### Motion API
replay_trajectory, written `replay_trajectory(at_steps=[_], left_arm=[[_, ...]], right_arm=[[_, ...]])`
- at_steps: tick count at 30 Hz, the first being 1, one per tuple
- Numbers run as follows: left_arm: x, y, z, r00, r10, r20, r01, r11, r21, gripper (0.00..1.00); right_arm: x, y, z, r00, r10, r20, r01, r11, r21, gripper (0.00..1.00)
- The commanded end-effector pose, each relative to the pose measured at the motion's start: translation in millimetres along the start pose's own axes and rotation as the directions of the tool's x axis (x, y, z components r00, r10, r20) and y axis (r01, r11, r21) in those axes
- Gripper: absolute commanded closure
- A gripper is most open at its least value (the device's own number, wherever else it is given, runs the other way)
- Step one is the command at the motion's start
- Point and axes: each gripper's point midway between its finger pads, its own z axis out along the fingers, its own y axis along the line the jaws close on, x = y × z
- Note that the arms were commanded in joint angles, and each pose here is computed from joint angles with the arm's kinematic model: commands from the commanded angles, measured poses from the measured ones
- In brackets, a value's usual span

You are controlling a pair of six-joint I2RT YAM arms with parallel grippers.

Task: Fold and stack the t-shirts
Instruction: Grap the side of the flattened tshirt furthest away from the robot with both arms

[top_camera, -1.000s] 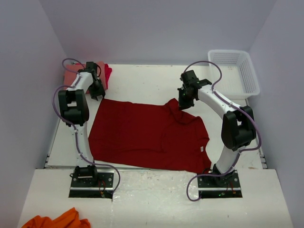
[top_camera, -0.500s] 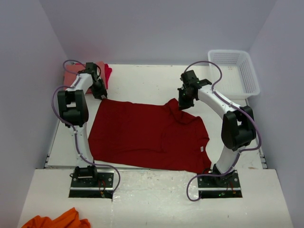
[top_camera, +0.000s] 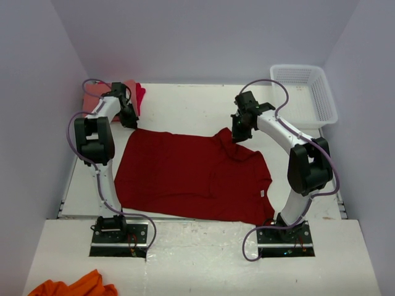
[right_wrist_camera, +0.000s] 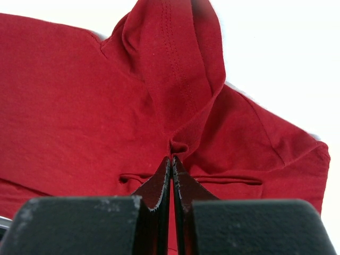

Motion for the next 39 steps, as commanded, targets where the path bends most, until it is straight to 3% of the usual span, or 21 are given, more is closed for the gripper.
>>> replay_trajectory(at_steps=[1, 10, 26, 32, 39], left_arm=[[26, 12, 6, 0.998, 0.007, -0.067, -0.01, 0.999, -0.042, 1.0], [5, 8, -60, 0.996, 0.015, 0.083, -0.011, 0.999, -0.053, 1.0], [-11, 8, -177, 0.949, 0.004, 0.316, -0.004, 1.0, -0.001, 1.0], [-14, 16, -191, 0.935, -0.004, 0.355, 0.013, 1.0, -0.024, 1.0], [-22, 17, -179, 0.938, -0.034, 0.346, 0.039, 0.999, -0.009, 1.0]], right_arm=[[-14, 8, -19, 0.998, 0.012, 0.058, -0.011, 1.0, -0.029, 1.0], [-26, -3, -38, 0.994, -0.006, 0.11, 0.002, 0.999, 0.035, 1.0], [-48, -34, -88, 0.977, 0.024, 0.212, -0.052, 0.991, 0.124, 1.0], [-56, -39, -94, 0.972, 0.027, 0.232, -0.06, 0.989, 0.138, 1.0], [-83, -49, -104, 0.967, 0.032, 0.253, -0.069, 0.988, 0.139, 1.0]])
